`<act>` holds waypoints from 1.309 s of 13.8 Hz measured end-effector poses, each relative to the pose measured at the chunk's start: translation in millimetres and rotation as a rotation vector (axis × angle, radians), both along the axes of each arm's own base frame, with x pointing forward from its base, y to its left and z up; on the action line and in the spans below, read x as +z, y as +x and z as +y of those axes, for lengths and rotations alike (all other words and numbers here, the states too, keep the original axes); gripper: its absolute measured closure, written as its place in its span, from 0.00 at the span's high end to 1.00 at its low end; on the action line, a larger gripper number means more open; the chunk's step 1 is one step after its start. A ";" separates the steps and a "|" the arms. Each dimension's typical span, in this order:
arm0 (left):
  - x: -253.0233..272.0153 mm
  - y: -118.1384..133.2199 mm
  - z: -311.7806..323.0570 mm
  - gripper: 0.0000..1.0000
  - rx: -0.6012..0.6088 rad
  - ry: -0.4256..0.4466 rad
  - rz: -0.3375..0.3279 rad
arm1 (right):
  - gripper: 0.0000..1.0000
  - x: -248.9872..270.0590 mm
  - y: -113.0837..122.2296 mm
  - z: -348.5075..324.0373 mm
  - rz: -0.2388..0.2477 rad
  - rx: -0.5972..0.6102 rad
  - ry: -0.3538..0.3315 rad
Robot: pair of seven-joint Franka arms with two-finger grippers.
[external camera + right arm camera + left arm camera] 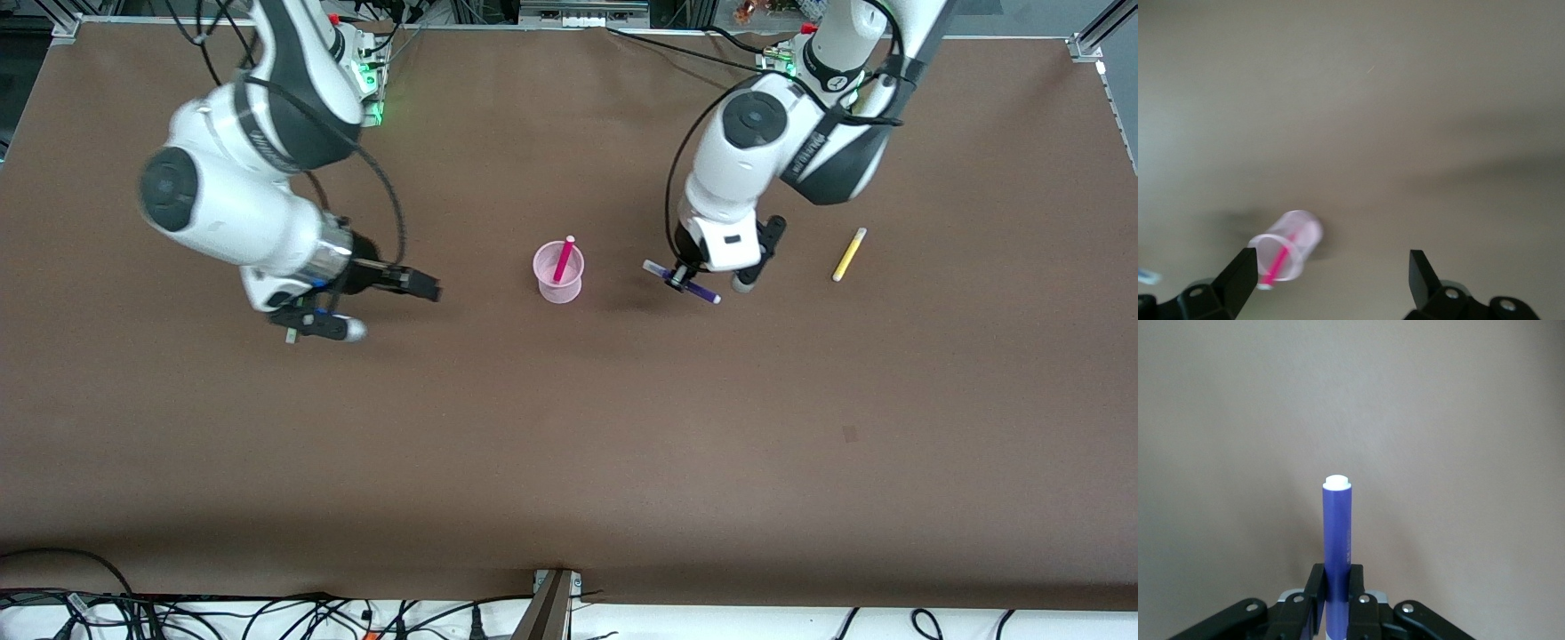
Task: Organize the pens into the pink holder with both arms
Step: 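Drop the pink marker into the cup while the left gripper carries the blue marker, then lower the blue marker into the pink cup with the left gripper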
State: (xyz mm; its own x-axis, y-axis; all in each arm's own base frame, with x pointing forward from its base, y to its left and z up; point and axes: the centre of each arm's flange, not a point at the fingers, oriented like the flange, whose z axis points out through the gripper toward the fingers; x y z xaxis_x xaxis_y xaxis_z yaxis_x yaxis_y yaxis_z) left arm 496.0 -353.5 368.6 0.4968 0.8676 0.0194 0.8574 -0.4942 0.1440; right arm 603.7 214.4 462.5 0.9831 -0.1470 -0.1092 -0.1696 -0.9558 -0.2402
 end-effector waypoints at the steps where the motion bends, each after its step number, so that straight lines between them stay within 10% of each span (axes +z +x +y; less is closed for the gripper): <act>1: 6.7 -7.3 -16.0 0.18 0.006 0.007 -0.024 | 1.00 11.8 -0.3 -26.4 -0.025 0.057 -0.039; 6: 20.0 -33.2 -84.2 0.18 0.018 0.110 -0.108 | 1.00 78.1 -30.6 -99.1 -0.031 0.165 -0.191; 13: -37.3 -54.2 -158.7 0.18 -0.018 0.285 -0.232 | 1.00 106.3 -19.5 -113.5 -0.079 0.179 -0.212; 18: -76.3 -64.3 -190.8 0.18 -0.047 0.370 -0.310 | 1.00 98.8 -14.5 -129.4 -0.023 0.170 -0.203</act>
